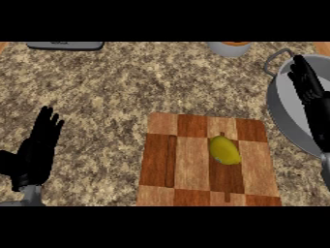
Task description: Pick the lemon from the cutting board and place it in the pot
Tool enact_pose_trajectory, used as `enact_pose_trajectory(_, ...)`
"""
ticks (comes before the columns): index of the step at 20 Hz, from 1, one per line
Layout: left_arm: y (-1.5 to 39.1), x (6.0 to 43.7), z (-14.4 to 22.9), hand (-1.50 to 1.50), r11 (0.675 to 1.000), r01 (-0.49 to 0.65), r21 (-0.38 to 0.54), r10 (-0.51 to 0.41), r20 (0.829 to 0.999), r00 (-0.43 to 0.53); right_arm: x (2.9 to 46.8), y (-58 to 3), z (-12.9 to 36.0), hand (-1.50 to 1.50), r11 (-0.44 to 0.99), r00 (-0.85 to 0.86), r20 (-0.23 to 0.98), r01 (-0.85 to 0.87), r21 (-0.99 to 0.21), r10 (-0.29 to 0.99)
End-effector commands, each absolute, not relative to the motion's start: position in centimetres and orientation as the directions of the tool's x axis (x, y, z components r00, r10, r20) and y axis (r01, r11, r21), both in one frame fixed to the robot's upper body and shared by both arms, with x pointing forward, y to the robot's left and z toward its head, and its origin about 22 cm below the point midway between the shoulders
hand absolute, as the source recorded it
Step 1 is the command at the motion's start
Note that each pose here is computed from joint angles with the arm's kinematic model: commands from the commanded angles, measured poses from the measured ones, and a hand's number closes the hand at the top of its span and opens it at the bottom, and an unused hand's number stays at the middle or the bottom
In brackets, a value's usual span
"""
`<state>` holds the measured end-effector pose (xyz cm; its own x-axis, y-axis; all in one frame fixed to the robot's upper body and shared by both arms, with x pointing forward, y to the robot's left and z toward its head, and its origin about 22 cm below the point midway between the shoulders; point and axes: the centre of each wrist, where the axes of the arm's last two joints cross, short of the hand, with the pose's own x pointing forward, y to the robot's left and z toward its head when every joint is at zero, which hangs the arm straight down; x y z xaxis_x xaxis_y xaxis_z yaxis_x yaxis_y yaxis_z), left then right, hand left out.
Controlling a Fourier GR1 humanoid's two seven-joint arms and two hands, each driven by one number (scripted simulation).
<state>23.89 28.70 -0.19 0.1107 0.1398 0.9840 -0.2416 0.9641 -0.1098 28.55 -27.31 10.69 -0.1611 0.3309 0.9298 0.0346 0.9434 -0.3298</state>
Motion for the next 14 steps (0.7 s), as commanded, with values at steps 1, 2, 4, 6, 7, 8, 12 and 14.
enact_pose_trajectory(1, 28.7, 24.1, -0.2, 0.00, 0.966, -0.247, -0.073, 0.093, 0.993, 0.070, 31.1, -25.0, 11.6, 1.50, 0.947, -0.241, 0.933, -0.113, -0.301, 0.267)
enact_pose_trajectory(2, 28.6, 25.7, 2.4, 0.00, 0.976, -0.212, -0.047, 0.054, 0.998, 0.028, 30.8, -24.9, 11.0, 1.50, 0.929, -0.284, 0.935, -0.239, -0.281, 0.210)
enact_pose_trajectory(4, 27.5, 27.1, 4.8, 0.00, 0.989, -0.148, -0.007, -0.003, 0.998, -0.069, 31.2, -22.5, 11.6, 1.50, 0.857, -0.341, 0.932, -0.438, -0.272, 0.122)
enact_pose_trajectory(6, 27.7, 27.9, 6.7, 0.00, 0.993, -0.105, 0.058, -0.072, 0.987, -0.142, 31.5, -20.2, 12.4, 1.50, 0.778, -0.378, 0.926, -0.579, -0.245, 0.010)
enact_pose_trajectory(7, 27.4, 27.2, 4.7, 0.00, 0.995, -0.099, 0.024, -0.030, 0.998, -0.056, 31.2, -22.5, 18.2, 1.50, 0.614, -0.689, 0.624, -0.322, -0.720, 0.370)
enact_pose_trajectory(8, 26.3, 28.1, 5.9, 0.00, 0.997, -0.078, 0.028, -0.036, 0.995, -0.098, 32.4, -23.1, 14.4, 1.50, 0.604, -0.615, 0.708, -0.430, -0.671, 0.349)
enact_pose_trajectory(12, 26.4, 29.3, 8.2, 0.00, 0.995, -0.076, 0.063, -0.070, 0.994, -0.085, 34.6, -24.2, 9.0, -1.50, 0.701, -0.537, 0.843, -0.600, -0.386, 0.005)
enact_pose_trajectory(14, 26.7, 29.0, 7.0, 0.00, 0.994, -0.093, 0.050, -0.058, 0.995, -0.076, 35.2, -26.3, 8.6, -1.50, 0.665, -0.547, 0.833, -0.654, -0.361, -0.085)
